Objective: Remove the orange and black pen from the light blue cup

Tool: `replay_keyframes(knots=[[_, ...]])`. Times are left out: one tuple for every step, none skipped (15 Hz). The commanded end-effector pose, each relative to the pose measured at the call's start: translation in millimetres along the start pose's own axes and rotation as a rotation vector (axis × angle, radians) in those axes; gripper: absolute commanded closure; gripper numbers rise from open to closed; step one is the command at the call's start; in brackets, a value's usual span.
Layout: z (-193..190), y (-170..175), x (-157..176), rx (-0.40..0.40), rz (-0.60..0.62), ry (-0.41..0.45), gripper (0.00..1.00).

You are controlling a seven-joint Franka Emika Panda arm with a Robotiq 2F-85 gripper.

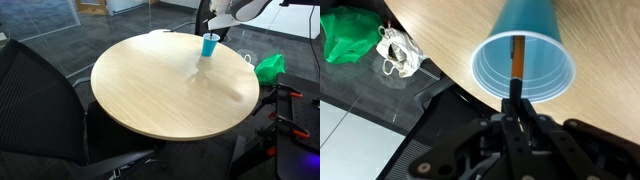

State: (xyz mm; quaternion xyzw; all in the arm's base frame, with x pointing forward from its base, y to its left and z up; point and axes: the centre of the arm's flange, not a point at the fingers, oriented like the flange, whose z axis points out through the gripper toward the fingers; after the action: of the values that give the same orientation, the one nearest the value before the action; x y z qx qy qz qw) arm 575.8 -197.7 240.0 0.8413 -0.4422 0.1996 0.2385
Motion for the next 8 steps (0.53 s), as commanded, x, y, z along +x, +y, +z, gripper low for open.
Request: replay_keyframes(knots=[[-42, 25, -17, -0.002, 0.042, 0.032, 0.97], [-49, 30, -18, 0.001, 0.053, 0.046, 0.97], [-56, 33, -20, -0.002, 0.068, 0.059, 0.97], [-62, 37, -20, 0.003, 0.082, 0.074, 0.97], [-69, 40, -20, 0.007, 0.092, 0.087, 0.97], [-75, 43, -19, 0.004, 0.106, 0.100, 0.97], [-82, 46, -18, 0.003, 0.122, 0.114, 0.97], [-88, 49, -17, 0.005, 0.130, 0.129, 0.97]])
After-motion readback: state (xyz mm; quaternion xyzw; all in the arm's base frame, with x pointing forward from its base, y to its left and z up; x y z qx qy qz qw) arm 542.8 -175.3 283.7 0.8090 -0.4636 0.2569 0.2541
